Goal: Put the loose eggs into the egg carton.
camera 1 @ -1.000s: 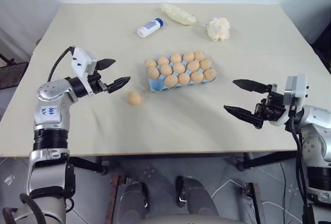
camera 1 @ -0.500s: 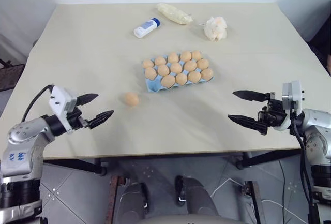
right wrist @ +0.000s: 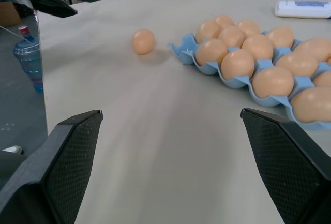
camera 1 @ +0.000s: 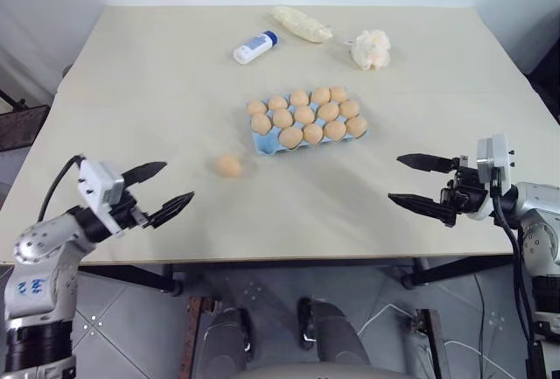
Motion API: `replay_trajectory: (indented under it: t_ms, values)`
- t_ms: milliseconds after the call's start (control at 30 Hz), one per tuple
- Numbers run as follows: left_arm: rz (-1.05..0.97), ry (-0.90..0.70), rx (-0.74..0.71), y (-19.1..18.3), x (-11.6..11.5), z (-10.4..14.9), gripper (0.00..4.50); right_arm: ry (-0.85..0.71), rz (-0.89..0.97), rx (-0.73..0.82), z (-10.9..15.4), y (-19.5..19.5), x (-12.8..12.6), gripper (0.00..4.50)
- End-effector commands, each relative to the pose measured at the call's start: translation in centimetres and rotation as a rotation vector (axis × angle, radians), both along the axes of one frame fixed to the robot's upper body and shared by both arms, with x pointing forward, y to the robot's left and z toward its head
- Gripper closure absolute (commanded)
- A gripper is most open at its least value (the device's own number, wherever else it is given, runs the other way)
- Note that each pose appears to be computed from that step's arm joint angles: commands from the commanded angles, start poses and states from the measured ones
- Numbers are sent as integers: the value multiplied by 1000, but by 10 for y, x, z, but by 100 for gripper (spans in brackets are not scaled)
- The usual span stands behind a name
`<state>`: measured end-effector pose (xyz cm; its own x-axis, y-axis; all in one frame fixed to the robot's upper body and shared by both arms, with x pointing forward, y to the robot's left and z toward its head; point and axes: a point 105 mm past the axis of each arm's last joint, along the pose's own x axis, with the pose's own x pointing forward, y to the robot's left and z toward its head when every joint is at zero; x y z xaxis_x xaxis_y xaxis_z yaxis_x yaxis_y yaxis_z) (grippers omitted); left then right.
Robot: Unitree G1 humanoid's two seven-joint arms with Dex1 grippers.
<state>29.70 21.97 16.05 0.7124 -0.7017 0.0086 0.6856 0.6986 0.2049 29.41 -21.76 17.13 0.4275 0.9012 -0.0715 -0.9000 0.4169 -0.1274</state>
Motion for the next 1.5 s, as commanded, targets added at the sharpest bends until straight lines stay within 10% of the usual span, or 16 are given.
replay_trajectory:
  t_ms: [33, 267, 600, 833, 1500]
  values:
    - [-46, -20, -14, -33, 29, 4, 2, -24, -11, -7, 7, -1, 2, 0]
    - [-19, 66, 80, -60, 77, -23, 2, -22, -45, -8, 5, -3, -1, 0]
    - [-13, 170, 129, -72, 88, -48, 2, -19, -104, -8, 2, -11, -11, 0]
    - [4, 115, 61, -65, 90, -33, 200, -16, -114, -8, 0, -13, -12, 0]
    - [-160, -121, -104, -115, 113, 35, 202, -27, -151, -11, -3, -19, -11, 0]
